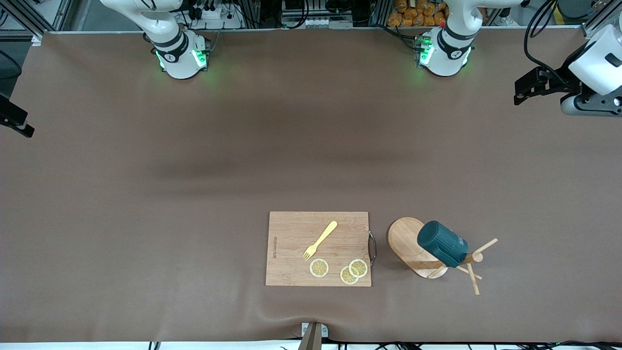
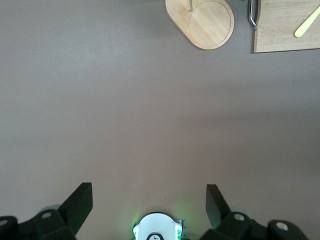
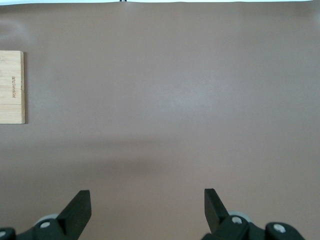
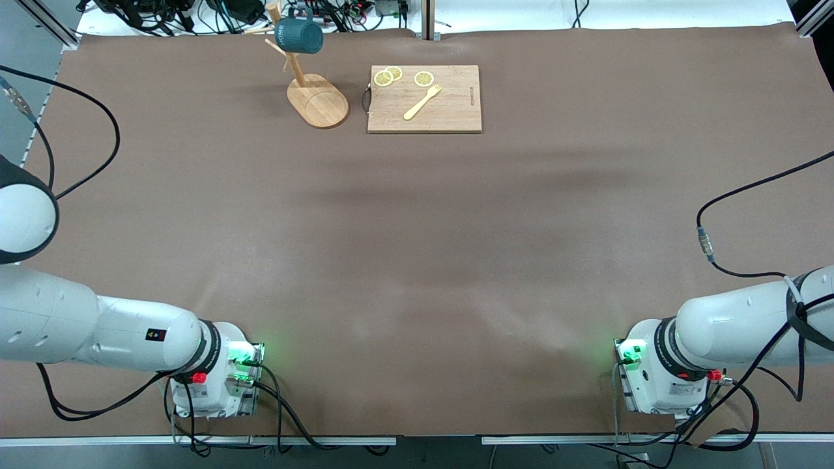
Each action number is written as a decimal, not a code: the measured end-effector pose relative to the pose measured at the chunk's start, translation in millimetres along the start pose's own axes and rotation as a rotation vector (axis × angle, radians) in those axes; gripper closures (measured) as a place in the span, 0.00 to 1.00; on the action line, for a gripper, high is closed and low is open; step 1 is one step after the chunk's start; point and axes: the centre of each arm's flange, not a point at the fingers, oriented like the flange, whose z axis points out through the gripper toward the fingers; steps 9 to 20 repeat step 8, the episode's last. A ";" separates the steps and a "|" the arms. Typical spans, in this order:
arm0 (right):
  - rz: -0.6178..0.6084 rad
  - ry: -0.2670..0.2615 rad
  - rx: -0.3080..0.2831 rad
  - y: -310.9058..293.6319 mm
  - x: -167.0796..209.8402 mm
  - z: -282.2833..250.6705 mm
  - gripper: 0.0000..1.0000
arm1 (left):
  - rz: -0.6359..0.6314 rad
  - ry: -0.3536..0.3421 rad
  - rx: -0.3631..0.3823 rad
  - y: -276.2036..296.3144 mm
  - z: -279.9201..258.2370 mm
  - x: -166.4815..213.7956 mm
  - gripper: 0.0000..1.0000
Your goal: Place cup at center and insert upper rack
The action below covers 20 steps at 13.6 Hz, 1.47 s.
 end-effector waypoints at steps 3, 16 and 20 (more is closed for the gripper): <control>0.000 0.000 0.000 0.0 0.0 0.0 0.00 | -0.003 0.007 -0.001 -1.5 -4.0 -0.8 0.00; 0.000 0.000 0.000 0.0 0.0 0.0 0.00 | -0.004 0.006 -0.001 -2.0 -4.2 -1.0 0.00; 0.000 0.000 0.000 0.0 0.0 0.0 0.00 | -0.004 0.006 -0.001 -2.0 -4.2 -1.0 0.00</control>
